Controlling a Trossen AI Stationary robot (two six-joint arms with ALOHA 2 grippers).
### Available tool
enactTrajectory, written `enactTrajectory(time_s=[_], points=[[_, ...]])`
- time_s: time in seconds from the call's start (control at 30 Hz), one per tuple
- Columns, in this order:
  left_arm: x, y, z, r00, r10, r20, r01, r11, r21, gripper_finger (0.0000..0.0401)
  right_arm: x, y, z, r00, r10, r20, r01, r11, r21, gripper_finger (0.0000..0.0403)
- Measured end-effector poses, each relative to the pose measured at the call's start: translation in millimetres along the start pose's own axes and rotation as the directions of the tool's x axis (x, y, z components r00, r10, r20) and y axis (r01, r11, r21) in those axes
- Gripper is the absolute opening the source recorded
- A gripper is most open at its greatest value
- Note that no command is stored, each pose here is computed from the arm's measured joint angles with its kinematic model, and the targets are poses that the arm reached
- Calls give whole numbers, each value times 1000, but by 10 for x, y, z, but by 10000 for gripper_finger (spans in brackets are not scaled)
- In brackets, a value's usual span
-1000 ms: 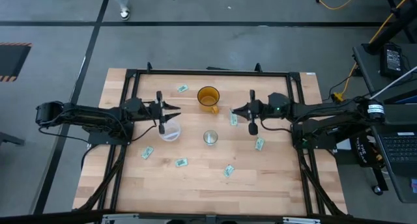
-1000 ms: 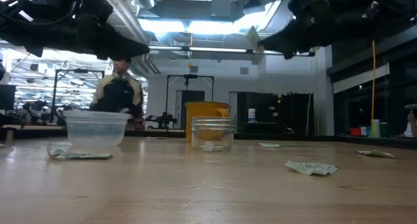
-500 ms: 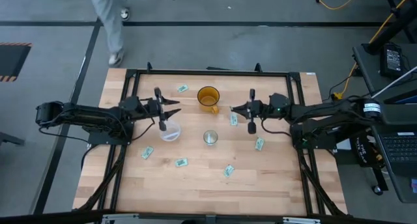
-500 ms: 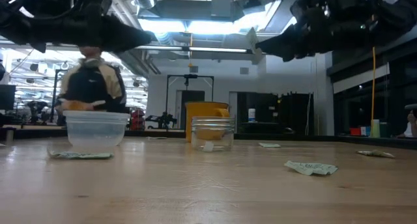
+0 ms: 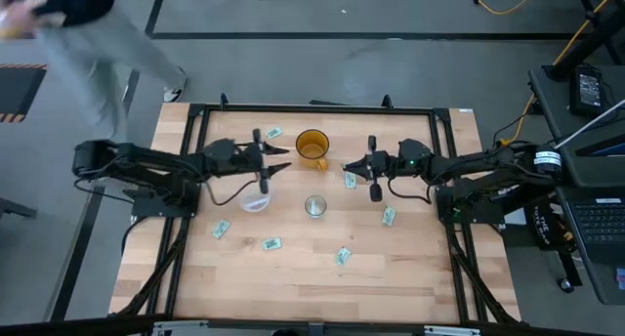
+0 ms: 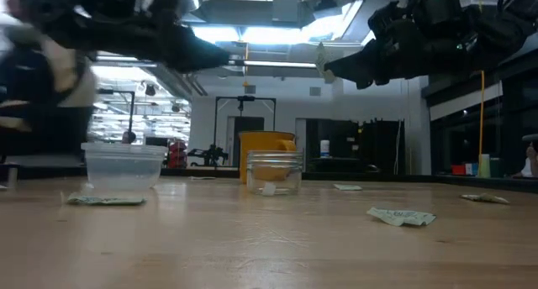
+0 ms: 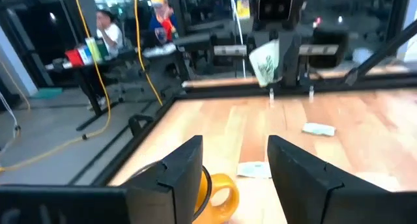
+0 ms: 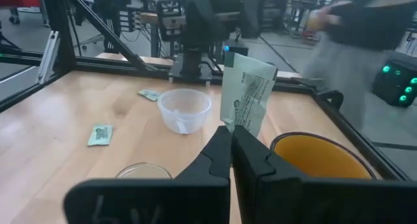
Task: Pick and place Stevia / Truvia into bins
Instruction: Put the stevia packet into the plastic tupperware
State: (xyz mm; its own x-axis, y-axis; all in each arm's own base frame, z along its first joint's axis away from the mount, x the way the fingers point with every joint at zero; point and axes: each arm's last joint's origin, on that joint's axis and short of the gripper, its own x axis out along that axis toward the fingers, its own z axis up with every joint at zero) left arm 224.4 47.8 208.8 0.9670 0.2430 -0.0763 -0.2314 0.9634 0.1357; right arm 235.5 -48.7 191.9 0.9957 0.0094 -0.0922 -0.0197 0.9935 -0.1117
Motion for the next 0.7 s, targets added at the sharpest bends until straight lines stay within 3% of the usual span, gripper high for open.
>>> enactTrajectory(time_s=[0.33,0.5,0.7], points=[[599,-153,-19,997,-52,-64,53,999,9,212,0,16,5,999,53,10,-53,999,2,0],[735,-254,58,996,-82,-46,85,995,53,211,-1,30,8,995,101,17,-101,995,-2,0],[820,-388,203,990,-143,0,143,989,36,199,12,124,12,982,187,18,-188,982,19,0]])
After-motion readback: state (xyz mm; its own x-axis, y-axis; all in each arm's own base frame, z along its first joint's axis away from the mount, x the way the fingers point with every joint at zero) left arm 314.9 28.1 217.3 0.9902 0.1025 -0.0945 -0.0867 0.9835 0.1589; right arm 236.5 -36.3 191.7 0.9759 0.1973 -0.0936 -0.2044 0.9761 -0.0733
